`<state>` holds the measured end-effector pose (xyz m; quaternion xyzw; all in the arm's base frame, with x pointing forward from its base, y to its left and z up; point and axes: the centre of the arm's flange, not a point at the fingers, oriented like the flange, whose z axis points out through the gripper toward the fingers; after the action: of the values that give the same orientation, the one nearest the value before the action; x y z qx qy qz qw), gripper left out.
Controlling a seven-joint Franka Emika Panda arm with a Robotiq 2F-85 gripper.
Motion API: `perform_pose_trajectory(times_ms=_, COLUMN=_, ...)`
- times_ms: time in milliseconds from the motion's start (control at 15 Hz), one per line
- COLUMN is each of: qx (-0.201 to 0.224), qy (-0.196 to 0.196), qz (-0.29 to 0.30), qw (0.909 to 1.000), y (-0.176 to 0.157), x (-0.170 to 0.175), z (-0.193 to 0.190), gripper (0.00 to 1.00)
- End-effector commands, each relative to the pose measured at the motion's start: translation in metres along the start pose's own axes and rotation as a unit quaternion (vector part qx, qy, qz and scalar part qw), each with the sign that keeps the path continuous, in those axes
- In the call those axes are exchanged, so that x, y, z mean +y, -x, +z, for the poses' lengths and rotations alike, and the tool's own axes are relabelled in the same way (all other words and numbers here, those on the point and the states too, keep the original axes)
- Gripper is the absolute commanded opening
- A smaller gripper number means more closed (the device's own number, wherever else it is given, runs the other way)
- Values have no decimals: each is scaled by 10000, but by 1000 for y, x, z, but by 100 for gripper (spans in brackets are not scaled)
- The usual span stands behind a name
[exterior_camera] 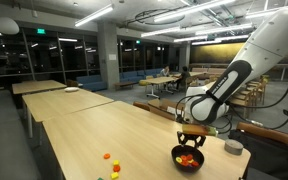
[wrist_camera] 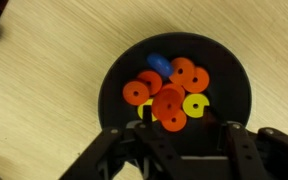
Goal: Pick up some of the objects from the table and put them in the bowl
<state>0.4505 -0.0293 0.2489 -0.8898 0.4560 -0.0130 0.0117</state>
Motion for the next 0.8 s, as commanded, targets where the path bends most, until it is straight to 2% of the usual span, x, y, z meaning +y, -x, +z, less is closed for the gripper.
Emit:
perform_pose_trajectory(times_ms=0, qx=122, qy=-40, qz=224, qw=9997, y=-10, x=0, z=9, gripper=88)
perform_pose_trajectory(times_ms=67, qx=108, qy=-36, qz=245, qw=9996, y=-10, x=1, z=10, gripper=97)
perform_pose_trajectory(times_ms=133, qx=72, qy=-15, qz=203, qw=9998, y=-8, x=3, z=8, gripper=100)
perform_pose_trajectory(times_ms=333, qx=-45, qy=4, qz=-168, qw=9998, y=12, x=7, z=-25, gripper=100)
perform_pose_trajectory(times_ms=400, qx=-53, qy=-78, qz=-474, qw=9988, y=24, x=11, z=-44, gripper=100)
perform_pose_trajectory(times_ms=533, qx=39, qy=-141, qz=-1041, qw=9945, y=44, x=14, z=-77, gripper=100)
perform_pose_trajectory(times_ms=733, qx=234, qy=-60, qz=-1835, qw=9827, y=70, x=21, z=-119, gripper=100)
